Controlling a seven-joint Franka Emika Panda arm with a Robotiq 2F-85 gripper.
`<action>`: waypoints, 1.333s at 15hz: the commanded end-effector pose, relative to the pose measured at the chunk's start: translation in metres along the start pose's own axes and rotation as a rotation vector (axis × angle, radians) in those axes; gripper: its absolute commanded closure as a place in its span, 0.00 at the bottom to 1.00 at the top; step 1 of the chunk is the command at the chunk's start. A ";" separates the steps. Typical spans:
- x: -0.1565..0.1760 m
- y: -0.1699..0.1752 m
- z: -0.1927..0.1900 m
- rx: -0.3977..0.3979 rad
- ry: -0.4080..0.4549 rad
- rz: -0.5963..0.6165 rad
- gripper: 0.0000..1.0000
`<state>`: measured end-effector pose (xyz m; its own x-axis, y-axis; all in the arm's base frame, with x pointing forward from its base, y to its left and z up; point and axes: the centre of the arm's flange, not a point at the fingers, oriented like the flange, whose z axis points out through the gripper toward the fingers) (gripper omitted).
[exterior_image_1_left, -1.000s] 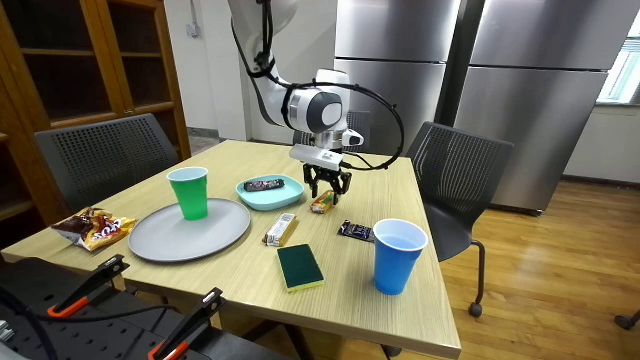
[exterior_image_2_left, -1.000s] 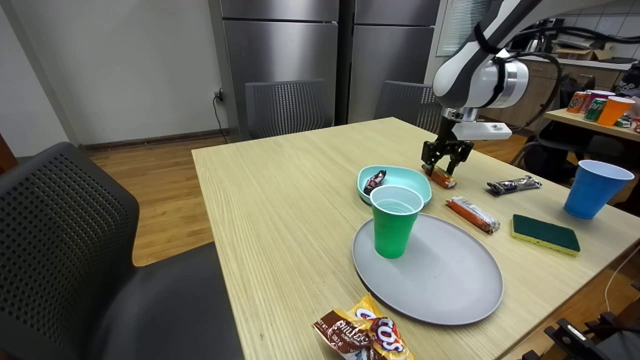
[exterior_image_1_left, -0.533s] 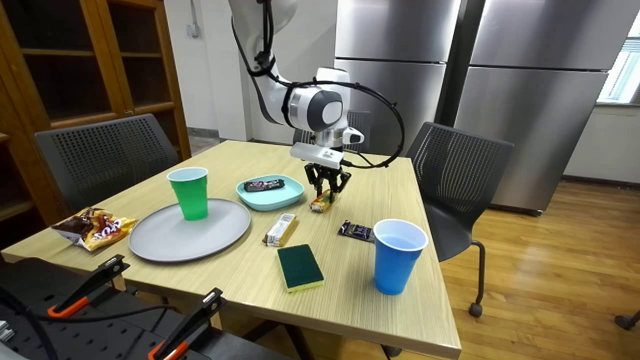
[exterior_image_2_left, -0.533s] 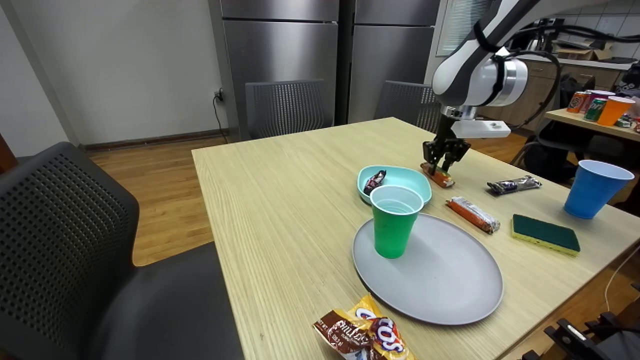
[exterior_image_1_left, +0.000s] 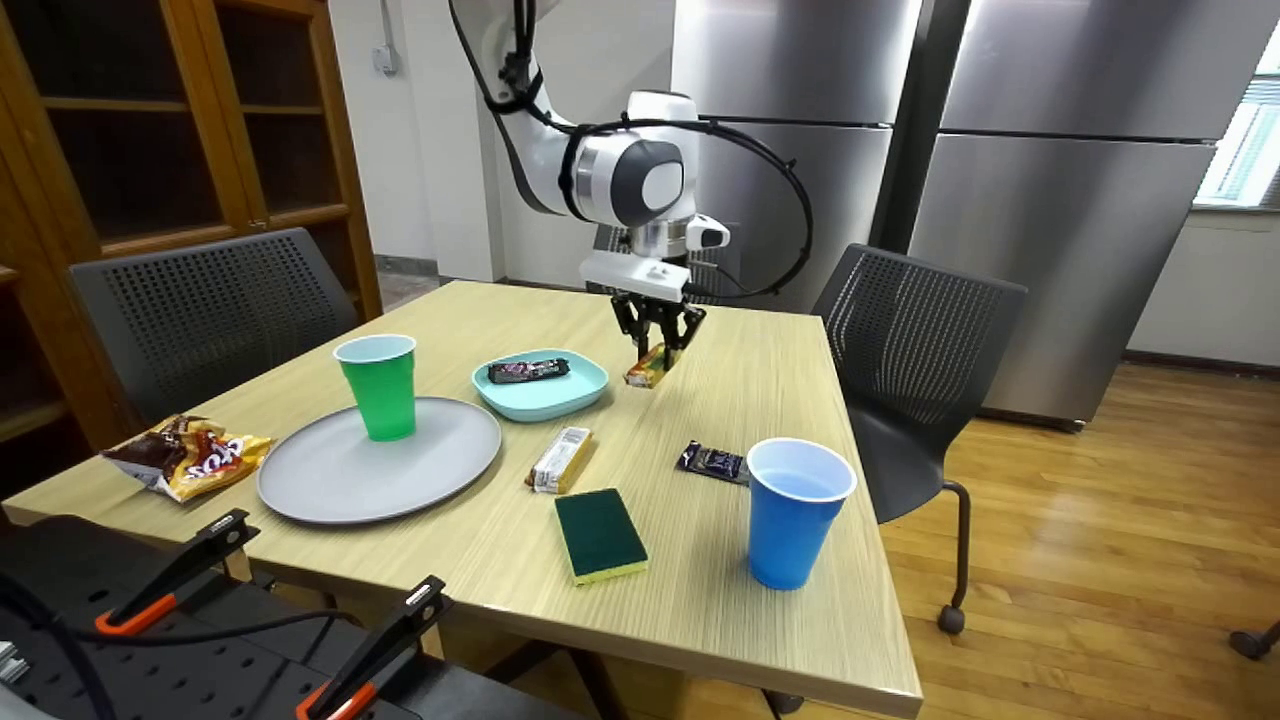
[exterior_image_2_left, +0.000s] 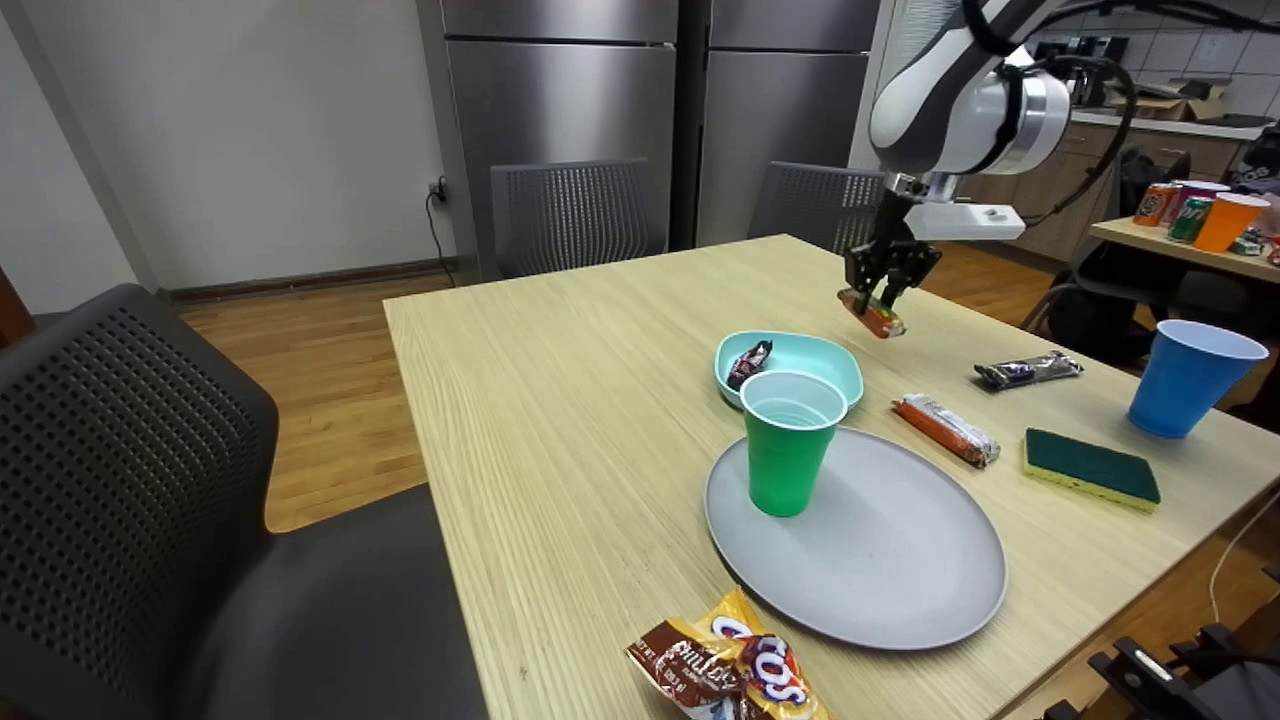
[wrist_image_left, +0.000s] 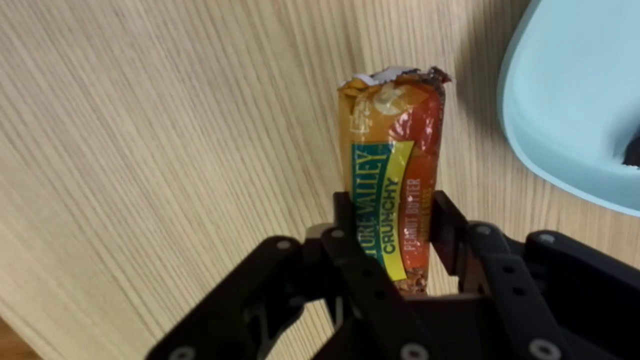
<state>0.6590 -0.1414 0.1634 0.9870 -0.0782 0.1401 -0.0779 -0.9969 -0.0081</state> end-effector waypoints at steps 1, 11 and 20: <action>-0.014 -0.023 -0.039 0.009 0.024 -0.027 0.84; -0.043 -0.124 -0.030 0.048 0.018 -0.079 0.84; -0.070 -0.159 -0.010 0.040 0.008 0.095 0.84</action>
<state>0.6144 0.0164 0.1571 0.9843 -0.1095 0.1382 -0.1020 -0.9930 -0.0598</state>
